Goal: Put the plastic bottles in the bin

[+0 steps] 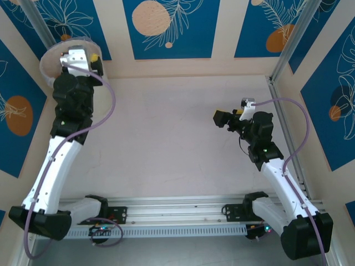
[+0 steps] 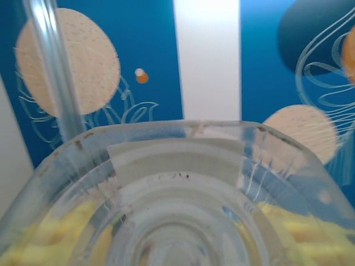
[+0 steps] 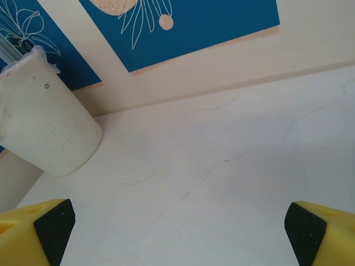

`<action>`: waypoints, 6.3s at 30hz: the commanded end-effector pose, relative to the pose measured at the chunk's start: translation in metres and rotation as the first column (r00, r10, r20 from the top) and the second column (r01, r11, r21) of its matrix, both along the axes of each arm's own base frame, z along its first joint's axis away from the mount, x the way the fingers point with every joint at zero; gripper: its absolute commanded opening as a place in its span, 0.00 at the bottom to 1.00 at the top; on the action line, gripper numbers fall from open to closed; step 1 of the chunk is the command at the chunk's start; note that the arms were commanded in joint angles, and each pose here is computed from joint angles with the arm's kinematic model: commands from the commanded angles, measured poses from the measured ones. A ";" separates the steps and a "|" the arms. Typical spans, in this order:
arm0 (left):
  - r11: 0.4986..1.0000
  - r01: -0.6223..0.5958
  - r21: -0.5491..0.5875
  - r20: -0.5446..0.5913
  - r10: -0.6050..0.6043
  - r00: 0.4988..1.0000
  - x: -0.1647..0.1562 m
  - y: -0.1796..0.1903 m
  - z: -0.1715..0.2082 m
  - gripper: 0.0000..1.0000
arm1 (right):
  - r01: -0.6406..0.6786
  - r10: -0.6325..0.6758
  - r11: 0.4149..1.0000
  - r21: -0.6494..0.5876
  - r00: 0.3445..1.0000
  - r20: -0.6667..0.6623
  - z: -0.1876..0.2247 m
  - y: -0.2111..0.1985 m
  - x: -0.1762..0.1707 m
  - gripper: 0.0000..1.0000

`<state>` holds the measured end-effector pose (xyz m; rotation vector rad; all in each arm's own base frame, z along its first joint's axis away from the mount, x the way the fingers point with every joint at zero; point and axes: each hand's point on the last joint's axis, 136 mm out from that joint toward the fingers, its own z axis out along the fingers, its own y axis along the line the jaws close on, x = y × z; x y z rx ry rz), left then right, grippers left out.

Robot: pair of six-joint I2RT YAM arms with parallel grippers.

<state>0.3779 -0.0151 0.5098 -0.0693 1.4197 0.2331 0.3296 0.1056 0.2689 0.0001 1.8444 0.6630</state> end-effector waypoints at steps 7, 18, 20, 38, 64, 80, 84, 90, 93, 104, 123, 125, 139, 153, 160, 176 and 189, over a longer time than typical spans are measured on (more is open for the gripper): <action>0.978 -0.204 0.036 -0.240 0.206 0.948 0.055 0.093 -0.004 0.00 | -0.045 0.044 0.999 0.024 0.998 0.053 0.012 0.010 -0.001 0.99; 0.974 -0.224 0.018 -0.348 0.216 0.912 0.117 0.141 -0.032 0.00 | -0.058 0.058 0.998 0.015 0.998 -0.012 0.004 0.019 0.009 0.99; 0.975 -0.220 -0.018 -0.361 0.199 0.911 0.125 0.148 -0.035 0.00 | -0.055 0.055 0.998 0.007 0.998 -0.018 0.002 0.020 0.011 0.99; 0.901 0.033 0.433 -0.566 0.243 0.788 0.177 0.160 -0.154 0.28 | -0.096 0.091 0.995 -0.027 0.982 -0.163 -0.023 0.043 0.047 0.99; 0.957 0.246 -0.155 -0.494 -0.291 0.820 0.161 0.073 -0.110 1.00 | -0.141 0.104 0.977 -0.158 0.970 -0.220 -0.052 0.064 0.052 0.99; 0.960 0.104 -0.258 -0.638 -0.251 0.728 0.180 0.076 -0.186 0.73 | -0.157 0.112 0.972 -0.177 0.965 -0.239 -0.054 0.069 0.053 0.99; 0.967 0.088 -0.238 -0.615 -0.220 0.757 0.171 0.079 -0.158 0.73 | -0.158 0.113 0.972 -0.175 0.963 -0.244 -0.055 0.071 0.053 0.99; 0.914 0.169 -0.368 -0.540 -0.358 0.762 0.146 0.049 -0.121 0.73 | -0.161 0.116 0.971 -0.179 0.964 -0.240 -0.050 0.072 0.053 0.99; 0.889 0.190 -0.416 -0.509 -0.401 0.761 0.137 0.038 -0.110 0.77 | -0.167 0.120 0.969 -0.183 0.963 -0.240 -0.047 0.074 0.051 0.99; 0.850 0.240 -0.469 -0.423 -0.454 0.784 0.130 0.023 -0.089 0.86 | -0.161 0.106 0.961 -0.224 0.966 -0.237 -0.052 0.070 0.047 0.99; 0.929 0.182 -0.322 -0.705 -0.363 0.609 0.137 0.040 -0.188 1.00 | -0.189 0.109 0.942 -0.278 0.954 -0.278 -0.073 0.073 0.057 0.99; 0.928 0.160 -0.337 -0.708 -0.362 0.606 0.141 0.044 -0.199 1.00 | -0.185 0.103 0.941 -0.285 0.955 -0.280 -0.074 0.072 0.056 0.99; 0.868 0.278 -0.411 -0.528 -0.476 0.703 0.117 0.018 -0.119 1.00 | -0.164 0.086 0.946 -0.279 0.959 -0.271 -0.069 0.068 0.052 0.99; 0.710 0.530 -0.464 -0.101 -0.637 0.764 0.018 -0.050 -0.040 1.00 | 0.071 -0.101 0.966 -0.249 0.989 -0.108 -0.031 0.021 0.035 0.99; 0.674 0.638 -0.371 0.088 -0.659 0.747 -0.045 -0.073 -0.077 1.00 | 0.223 -0.234 0.964 -0.146 0.970 -0.061 -0.026 -0.026 0.016 0.99; 0.957 0.019 -0.288 -0.286 -0.105 0.953 -0.030 0.027 -0.312 1.00 | 0.404 -0.422 0.905 -0.130 0.890 -0.174 -0.089 -0.095 0.017 0.99; 0.975 0.163 -0.151 -0.420 -0.213 0.882 0.001 0.008 -0.391 1.00 | 0.358 -0.405 0.904 -0.235 0.893 -0.196 -0.122 -0.100 0.029 0.99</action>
